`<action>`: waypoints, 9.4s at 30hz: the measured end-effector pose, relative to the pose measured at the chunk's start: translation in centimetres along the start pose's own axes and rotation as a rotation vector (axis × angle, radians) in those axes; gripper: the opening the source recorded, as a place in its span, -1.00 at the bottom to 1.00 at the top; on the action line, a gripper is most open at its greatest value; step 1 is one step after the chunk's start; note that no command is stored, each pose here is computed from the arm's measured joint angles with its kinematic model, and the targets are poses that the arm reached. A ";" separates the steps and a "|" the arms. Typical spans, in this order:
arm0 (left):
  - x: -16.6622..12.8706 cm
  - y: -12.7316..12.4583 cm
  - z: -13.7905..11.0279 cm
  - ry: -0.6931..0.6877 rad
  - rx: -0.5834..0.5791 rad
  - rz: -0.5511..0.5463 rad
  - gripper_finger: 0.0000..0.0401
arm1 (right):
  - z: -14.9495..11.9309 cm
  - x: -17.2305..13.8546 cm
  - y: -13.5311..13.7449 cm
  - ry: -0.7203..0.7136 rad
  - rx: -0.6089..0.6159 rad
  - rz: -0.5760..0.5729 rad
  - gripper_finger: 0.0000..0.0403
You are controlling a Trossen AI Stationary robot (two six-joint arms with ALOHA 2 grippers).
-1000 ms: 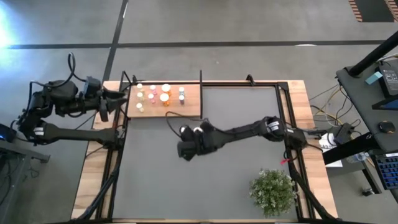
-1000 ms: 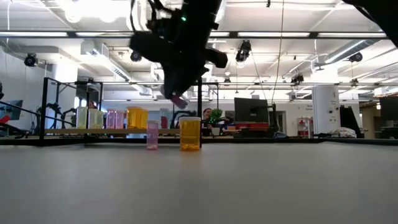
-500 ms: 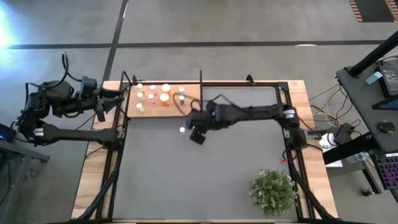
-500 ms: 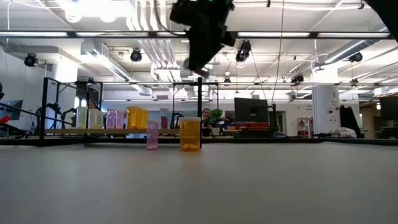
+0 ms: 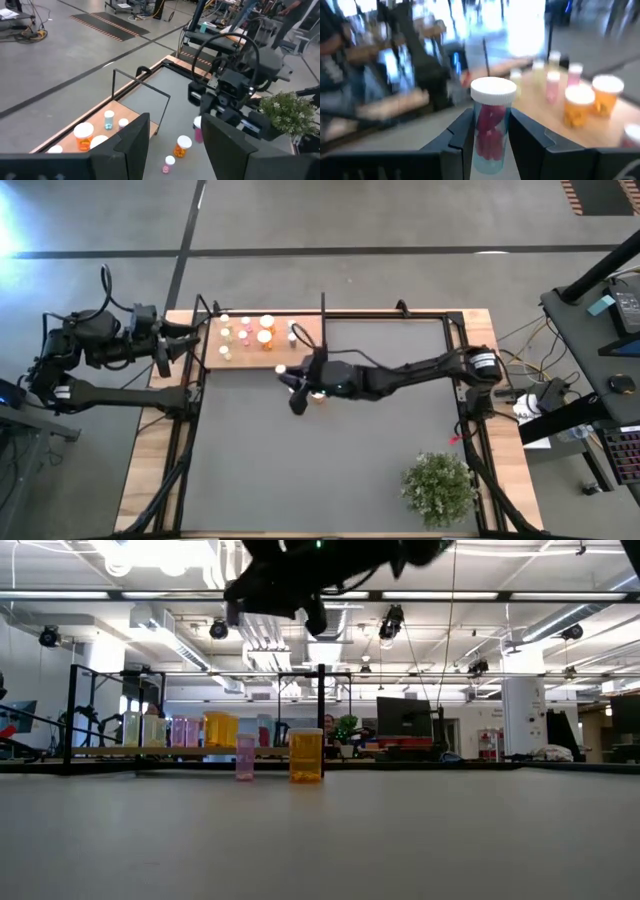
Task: Pick and place medicine bottles onto shelf by color
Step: Put the blue pill bottle on the shelf aligned with the other blue pill bottles
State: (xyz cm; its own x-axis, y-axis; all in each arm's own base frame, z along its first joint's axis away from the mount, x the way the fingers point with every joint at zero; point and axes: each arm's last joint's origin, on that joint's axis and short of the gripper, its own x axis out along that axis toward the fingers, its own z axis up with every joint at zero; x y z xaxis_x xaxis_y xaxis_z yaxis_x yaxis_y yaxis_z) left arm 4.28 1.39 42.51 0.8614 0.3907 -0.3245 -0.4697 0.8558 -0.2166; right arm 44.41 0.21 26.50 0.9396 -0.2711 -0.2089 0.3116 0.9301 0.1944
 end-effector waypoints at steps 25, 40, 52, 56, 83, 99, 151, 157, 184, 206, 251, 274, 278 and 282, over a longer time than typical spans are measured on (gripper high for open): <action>0.0 0.0 0.0 -0.002 0.019 0.002 -0.19 | -9.6 0.4 1.9 -0.030 -0.045 0.060 -0.51; 0.4 -0.1 0.1 0.009 0.019 0.006 -0.19 | -15.5 -3.7 -0.1 -0.063 -0.009 0.104 -0.51; 1.4 -0.5 0.3 0.039 0.028 0.016 -0.19 | -17.2 -4.3 -1.0 -0.003 -0.074 0.084 -0.51; 2.0 -0.7 0.3 0.055 0.033 0.021 -0.19 | -18.6 -4.0 -1.4 0.010 -0.082 0.078 -0.51; 4.5 -1.5 0.5 0.131 0.056 0.046 -0.19 | -22.4 -1.6 -1.3 -0.089 -0.035 0.104 -0.51; 4.7 -1.5 0.5 0.137 0.058 0.048 -0.19 | -21.3 0.0 -0.3 -0.094 -0.096 0.109 -0.51; 5.1 -1.6 0.5 0.151 0.124 0.047 -0.19 | -11.3 -5.3 2.0 0.339 -0.287 -0.003 0.02; 5.4 -1.7 0.5 0.160 0.149 0.048 -0.19 | -7.4 -8.5 1.1 0.347 -0.315 -0.138 0.02; 4.9 -1.6 0.5 0.142 0.125 0.040 -0.19 | -8.7 -5.6 1.4 0.522 -0.932 0.442 0.02; 3.4 -1.1 0.5 0.097 -0.060 0.036 -0.19 | -8.8 2.7 1.1 0.614 -1.410 0.911 0.02; 2.4 -0.8 0.4 0.068 -0.067 0.026 -0.19 | -10.4 5.8 1.5 0.821 -1.084 0.964 -0.52; 2.1 -0.7 0.2 0.073 -0.057 0.027 -0.19 | -0.9 2.9 -4.7 0.551 -0.512 0.839 -0.53; 1.9 -0.6 0.2 0.068 -0.058 0.025 -0.19 | -1.1 0.8 -5.9 0.451 -0.441 0.774 -0.53; 1.7 -0.5 0.1 0.063 -0.060 0.023 -0.19 | -1.8 -1.8 -6.5 0.286 -0.380 0.694 -0.53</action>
State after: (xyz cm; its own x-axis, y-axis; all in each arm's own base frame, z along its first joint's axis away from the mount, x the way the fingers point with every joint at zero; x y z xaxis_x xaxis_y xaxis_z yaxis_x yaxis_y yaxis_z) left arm 6.05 1.64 42.20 0.8372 0.3868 -0.3866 -0.5018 0.8243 -0.2621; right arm 40.42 -4.91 23.91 0.8123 0.4193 -0.4055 -0.4410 0.8964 0.0434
